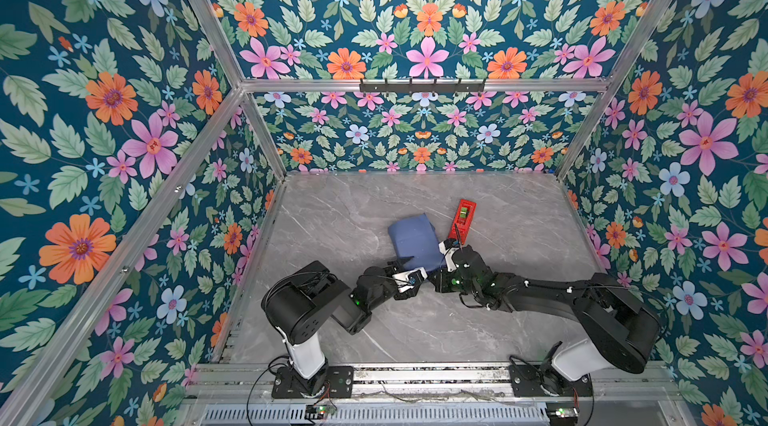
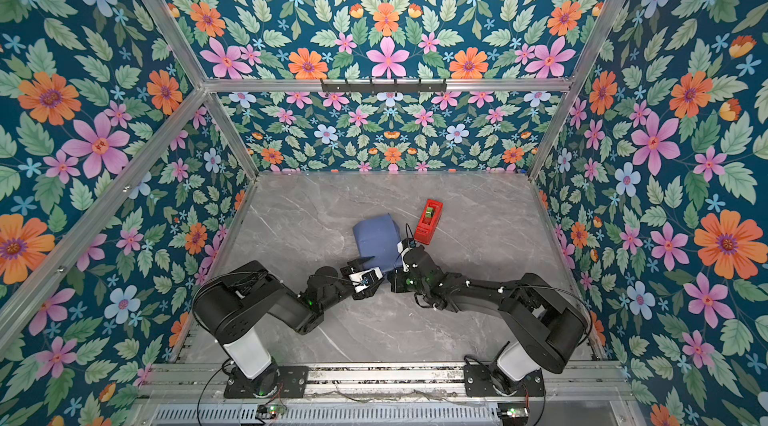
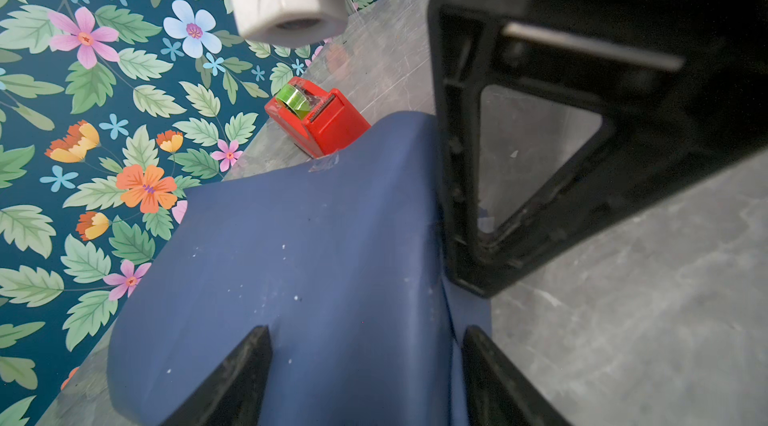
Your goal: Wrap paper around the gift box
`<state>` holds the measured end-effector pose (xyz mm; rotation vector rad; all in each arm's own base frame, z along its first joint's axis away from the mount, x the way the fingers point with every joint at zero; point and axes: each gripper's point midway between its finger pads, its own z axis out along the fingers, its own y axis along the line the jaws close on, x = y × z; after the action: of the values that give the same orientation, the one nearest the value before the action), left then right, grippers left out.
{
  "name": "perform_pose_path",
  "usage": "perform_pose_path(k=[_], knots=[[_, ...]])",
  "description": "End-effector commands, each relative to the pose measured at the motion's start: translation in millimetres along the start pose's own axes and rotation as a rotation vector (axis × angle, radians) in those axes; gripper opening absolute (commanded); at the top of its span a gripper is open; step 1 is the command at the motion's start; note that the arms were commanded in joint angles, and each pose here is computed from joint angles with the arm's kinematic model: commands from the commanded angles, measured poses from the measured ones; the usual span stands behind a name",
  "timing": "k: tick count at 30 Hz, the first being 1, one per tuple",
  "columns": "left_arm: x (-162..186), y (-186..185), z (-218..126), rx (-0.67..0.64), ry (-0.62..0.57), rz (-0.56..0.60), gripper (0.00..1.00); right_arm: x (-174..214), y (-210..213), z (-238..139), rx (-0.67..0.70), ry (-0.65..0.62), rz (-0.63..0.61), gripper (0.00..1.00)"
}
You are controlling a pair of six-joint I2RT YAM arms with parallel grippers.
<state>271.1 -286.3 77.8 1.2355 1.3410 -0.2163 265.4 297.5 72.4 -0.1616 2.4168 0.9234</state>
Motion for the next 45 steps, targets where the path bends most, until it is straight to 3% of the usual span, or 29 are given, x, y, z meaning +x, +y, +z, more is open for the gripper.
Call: perform_pose_path(k=[1, 33, 45], knots=[[5, -5, 0, 0.022, 0.017, -0.021, 0.74, -6, -1, -2, 0.010, -0.033, -0.016, 0.11], [4, -5, 1, 0.026, 0.015, -0.025, 0.74, 2, -34, 4, 0.131, -0.038, -0.015, 0.11], [4, -6, 1, 0.030, 0.014, -0.025, 0.74, -10, 12, -3, -0.069, -0.049, -0.055, 0.13]])
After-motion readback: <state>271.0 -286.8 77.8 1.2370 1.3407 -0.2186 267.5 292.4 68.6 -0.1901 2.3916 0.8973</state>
